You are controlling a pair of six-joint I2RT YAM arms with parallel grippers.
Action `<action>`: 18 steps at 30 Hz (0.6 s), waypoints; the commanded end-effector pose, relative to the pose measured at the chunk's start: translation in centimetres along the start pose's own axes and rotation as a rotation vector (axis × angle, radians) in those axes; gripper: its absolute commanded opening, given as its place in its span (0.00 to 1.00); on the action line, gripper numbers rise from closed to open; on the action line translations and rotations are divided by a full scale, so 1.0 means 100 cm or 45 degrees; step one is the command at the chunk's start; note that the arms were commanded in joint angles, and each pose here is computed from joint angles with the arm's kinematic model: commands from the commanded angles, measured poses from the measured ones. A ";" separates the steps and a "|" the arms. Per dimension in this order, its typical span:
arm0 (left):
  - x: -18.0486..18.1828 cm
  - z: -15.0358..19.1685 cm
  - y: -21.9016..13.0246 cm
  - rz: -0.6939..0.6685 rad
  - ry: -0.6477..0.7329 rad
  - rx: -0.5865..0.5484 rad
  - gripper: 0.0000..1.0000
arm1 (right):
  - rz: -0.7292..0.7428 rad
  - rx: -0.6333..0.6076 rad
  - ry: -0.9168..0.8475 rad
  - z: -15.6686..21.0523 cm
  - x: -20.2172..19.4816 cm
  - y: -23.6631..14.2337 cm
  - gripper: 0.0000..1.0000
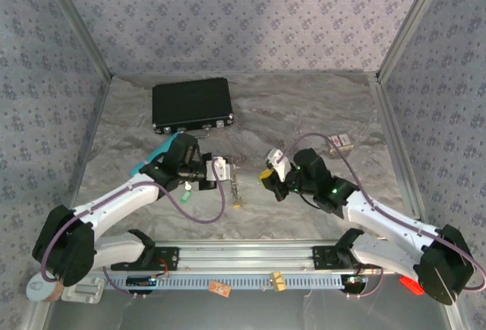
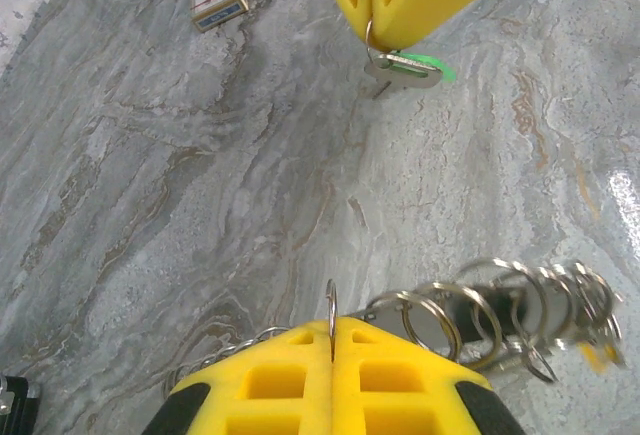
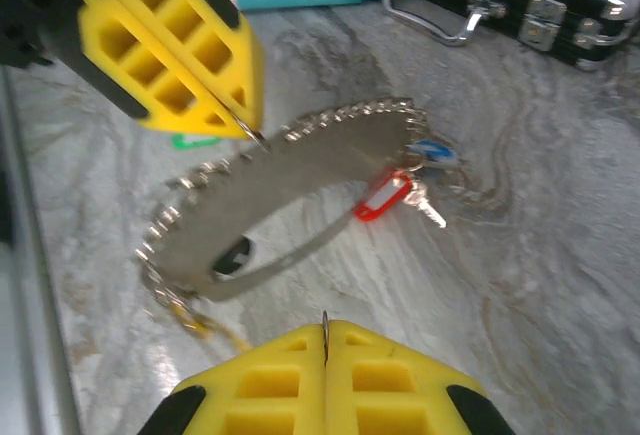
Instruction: Put the keys on the keyring
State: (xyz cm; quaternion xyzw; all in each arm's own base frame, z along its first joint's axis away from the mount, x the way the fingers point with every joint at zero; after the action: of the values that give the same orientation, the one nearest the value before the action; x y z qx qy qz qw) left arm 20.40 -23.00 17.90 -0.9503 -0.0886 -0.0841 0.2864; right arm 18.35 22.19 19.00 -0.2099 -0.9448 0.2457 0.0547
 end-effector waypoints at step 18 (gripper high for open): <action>-0.010 -0.006 0.008 -0.156 0.315 0.060 0.00 | -0.668 0.126 0.422 -0.027 -0.005 0.037 0.00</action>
State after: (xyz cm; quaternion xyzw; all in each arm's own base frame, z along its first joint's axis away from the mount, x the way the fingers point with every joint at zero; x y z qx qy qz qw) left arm 19.18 -24.29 17.12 -0.9270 -0.0931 -0.1804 0.3154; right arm 21.10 25.72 18.51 -0.0307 -0.9367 0.2409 0.2524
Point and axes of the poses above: each hand's point on the last joint's axis, 136 mm out from that joint toward the fingers, its own y axis out along the fingers, its own x axis along the line the jaws close on, z = x × y, the point moved 5 cm from there along -y, back along the fingers, and after that the axes turned 10 degrees about -y, right-handed, at the moved point
